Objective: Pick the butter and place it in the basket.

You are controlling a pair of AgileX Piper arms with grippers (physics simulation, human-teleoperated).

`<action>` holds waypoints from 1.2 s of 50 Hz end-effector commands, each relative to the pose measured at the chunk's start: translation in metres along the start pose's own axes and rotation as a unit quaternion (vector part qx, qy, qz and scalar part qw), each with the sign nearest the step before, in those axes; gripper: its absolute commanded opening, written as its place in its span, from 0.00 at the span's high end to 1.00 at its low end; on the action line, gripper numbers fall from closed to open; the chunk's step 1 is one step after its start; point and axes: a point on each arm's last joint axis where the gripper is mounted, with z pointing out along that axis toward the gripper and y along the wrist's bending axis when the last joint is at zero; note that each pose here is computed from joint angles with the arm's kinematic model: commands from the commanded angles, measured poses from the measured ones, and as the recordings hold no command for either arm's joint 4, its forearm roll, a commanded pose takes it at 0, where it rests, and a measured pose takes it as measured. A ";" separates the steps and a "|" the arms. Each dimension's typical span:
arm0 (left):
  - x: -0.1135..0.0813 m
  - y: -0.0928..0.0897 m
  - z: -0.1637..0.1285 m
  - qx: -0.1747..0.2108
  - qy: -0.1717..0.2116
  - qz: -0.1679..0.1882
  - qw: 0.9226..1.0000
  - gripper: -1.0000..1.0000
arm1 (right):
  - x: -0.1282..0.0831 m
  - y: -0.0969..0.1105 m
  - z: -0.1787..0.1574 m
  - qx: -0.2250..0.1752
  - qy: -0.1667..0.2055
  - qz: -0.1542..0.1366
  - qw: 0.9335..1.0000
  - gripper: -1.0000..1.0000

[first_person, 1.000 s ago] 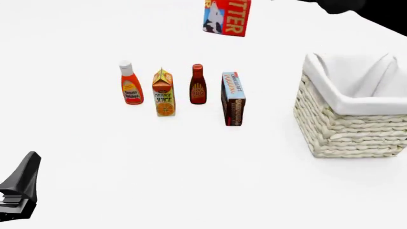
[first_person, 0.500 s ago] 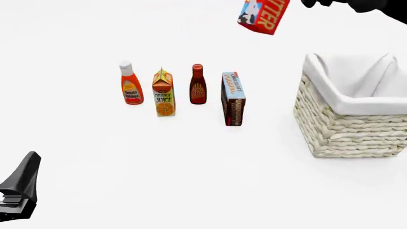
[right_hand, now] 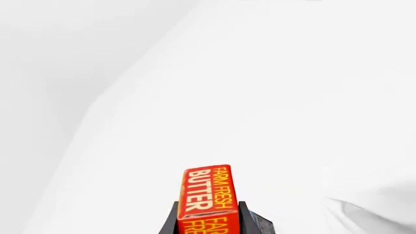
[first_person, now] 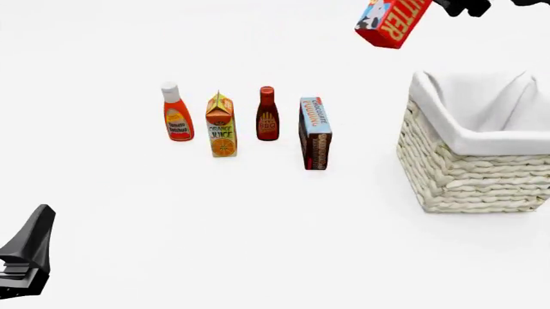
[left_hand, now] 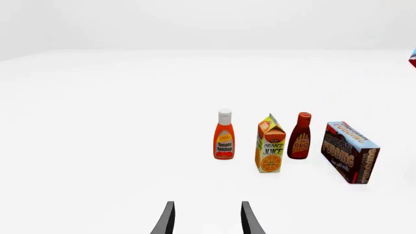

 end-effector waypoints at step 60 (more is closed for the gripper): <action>0.000 0.000 0.000 0.000 0.000 0.000 1.000 0.00 | -0.071 -0.100 -0.012 0.170 -0.036 0.072 0.982 1.00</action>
